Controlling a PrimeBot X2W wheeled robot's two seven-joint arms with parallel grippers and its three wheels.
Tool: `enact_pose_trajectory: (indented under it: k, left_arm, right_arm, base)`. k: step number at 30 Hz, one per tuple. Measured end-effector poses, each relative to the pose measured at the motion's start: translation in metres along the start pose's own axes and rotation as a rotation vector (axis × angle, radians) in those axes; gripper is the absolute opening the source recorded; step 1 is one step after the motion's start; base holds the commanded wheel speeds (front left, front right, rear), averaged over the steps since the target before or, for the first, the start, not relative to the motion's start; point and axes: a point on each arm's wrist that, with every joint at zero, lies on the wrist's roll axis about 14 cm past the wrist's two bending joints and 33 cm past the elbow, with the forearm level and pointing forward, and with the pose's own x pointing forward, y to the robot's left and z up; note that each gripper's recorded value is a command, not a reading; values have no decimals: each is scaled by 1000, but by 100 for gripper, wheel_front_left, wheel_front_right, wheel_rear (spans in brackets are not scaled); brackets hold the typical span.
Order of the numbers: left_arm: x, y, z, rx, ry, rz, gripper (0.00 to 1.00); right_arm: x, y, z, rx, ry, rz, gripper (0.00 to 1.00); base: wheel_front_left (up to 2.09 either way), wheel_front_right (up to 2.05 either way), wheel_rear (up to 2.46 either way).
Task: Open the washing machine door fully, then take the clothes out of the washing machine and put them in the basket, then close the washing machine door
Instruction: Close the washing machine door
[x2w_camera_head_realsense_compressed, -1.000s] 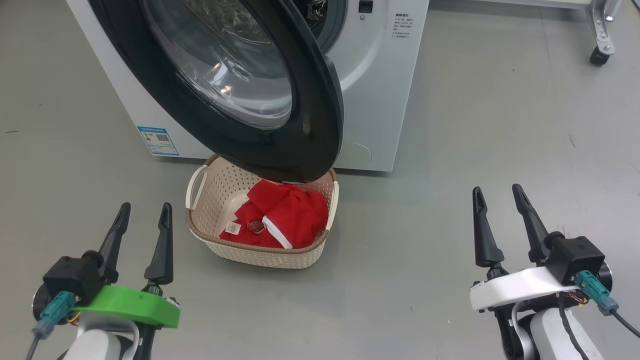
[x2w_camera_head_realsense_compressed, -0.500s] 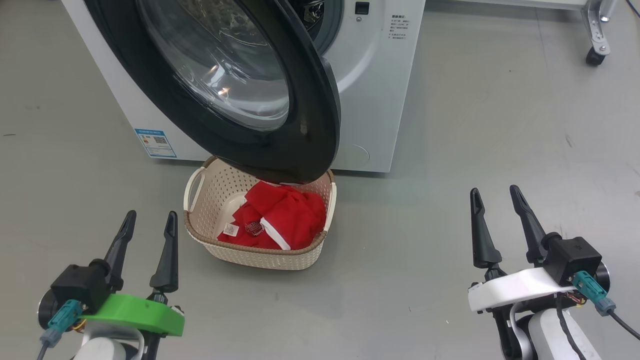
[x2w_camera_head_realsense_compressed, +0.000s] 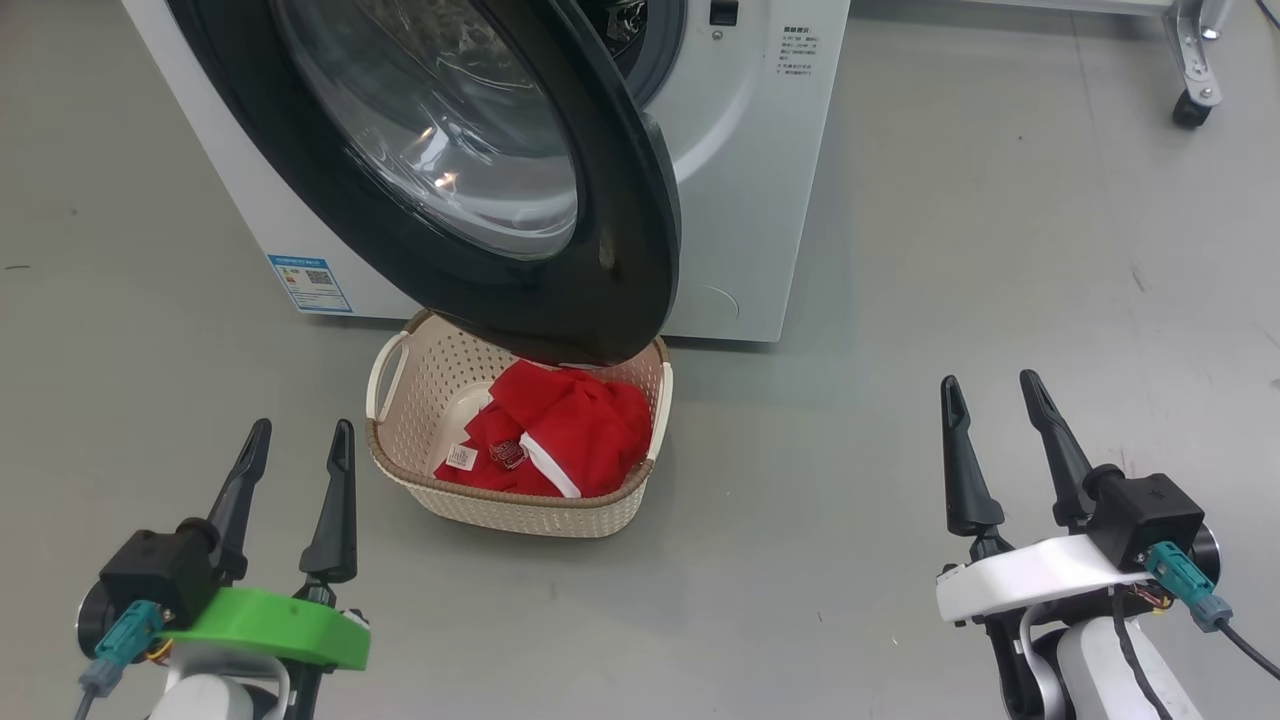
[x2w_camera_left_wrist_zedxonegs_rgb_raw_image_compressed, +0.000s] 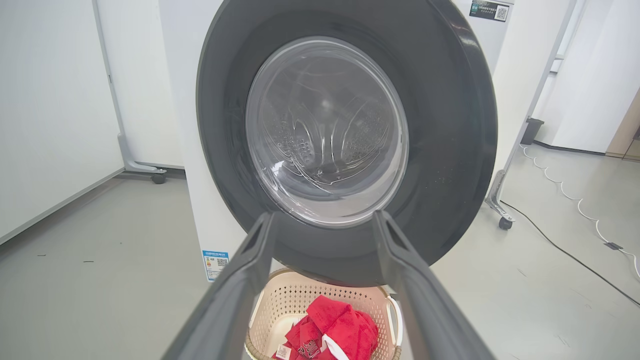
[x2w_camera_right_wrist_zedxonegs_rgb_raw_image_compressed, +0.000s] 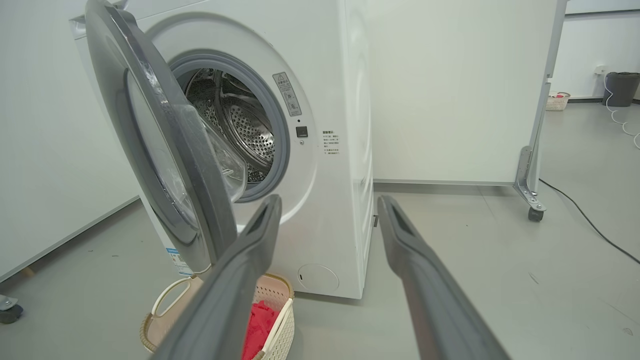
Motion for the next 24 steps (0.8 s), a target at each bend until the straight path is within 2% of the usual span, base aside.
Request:
enact_pose_trajectory:
  k: [8,9,10,17,24]
  left_arm:
    - [-1,-1,-2,4,3,0,100]
    - [-1,-1,-3,7,3,1,100]
    - [-1,0,-3,8,4,2,100]
    - [-1,1,-8,-3,16,9,100]
    - [3,1,-14,-20,25,22,100]
  right_arm:
    - [1,-1,-1,-6,3,-1,100]
    - [2,-1,-1,-7,2,1,68]
    - [2,0,-1,-6,2,5,2]
    - [8,12,-6,-43,16,77,0]
    - [30,44,-10,-94,21,236,0]
  base:
    - [0,0,0]
    - [0,0,0]
    - [0,0,0]
    - [0,0,0]
    - [0,0,0]
